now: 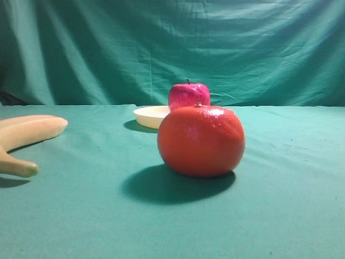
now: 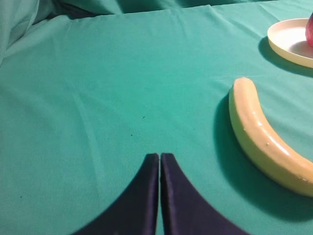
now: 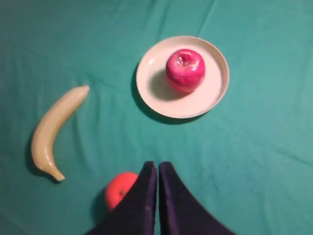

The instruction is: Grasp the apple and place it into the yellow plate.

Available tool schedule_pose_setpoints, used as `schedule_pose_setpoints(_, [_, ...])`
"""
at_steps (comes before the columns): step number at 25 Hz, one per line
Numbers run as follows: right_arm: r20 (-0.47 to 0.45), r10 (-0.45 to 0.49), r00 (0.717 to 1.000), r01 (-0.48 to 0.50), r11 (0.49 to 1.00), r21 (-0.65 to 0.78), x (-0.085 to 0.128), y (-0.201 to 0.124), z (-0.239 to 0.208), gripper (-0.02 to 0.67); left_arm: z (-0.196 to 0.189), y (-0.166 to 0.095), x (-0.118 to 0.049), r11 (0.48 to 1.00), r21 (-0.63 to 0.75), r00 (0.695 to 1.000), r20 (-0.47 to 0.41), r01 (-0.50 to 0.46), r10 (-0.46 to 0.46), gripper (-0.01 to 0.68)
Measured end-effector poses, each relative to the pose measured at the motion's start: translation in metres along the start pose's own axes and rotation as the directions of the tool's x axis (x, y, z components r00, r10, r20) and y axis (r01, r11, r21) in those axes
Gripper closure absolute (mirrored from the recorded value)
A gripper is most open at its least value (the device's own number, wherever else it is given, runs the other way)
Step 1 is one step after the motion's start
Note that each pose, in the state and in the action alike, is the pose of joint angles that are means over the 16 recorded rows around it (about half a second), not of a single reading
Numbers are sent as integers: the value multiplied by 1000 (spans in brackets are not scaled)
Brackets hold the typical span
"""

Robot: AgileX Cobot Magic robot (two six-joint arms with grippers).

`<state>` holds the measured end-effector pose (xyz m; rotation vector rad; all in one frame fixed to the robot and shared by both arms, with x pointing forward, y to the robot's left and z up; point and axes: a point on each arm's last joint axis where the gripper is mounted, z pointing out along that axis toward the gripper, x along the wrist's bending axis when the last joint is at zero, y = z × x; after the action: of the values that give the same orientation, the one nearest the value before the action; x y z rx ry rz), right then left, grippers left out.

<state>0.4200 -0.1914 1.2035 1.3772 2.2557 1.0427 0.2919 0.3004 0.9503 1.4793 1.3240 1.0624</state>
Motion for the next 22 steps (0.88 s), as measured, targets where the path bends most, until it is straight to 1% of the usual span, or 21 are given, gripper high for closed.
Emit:
schedule_pose_setpoints(5, [-40,11,999,-16,994,-106,3,-42,-24,649,0,0,0,1000,0,1000,0,0,0,673])
schedule_pose_setpoints(10, [-35,-6,999,-1,981,-192,2,-77,-41,641,0,0,0,1000,0,1000,0,0,0,673])
schedule_pose_setpoints(17, [29,-32,999,39,961,-274,-5,-114,-49,626,0,0,0,1000,0,1000,0,0,0,673])
schedule_pose_setpoints(22, [105,-3,994,40,937,-347,-16,-141,-38,612,0,0,0,1000,0,1000,0,0,0,673])
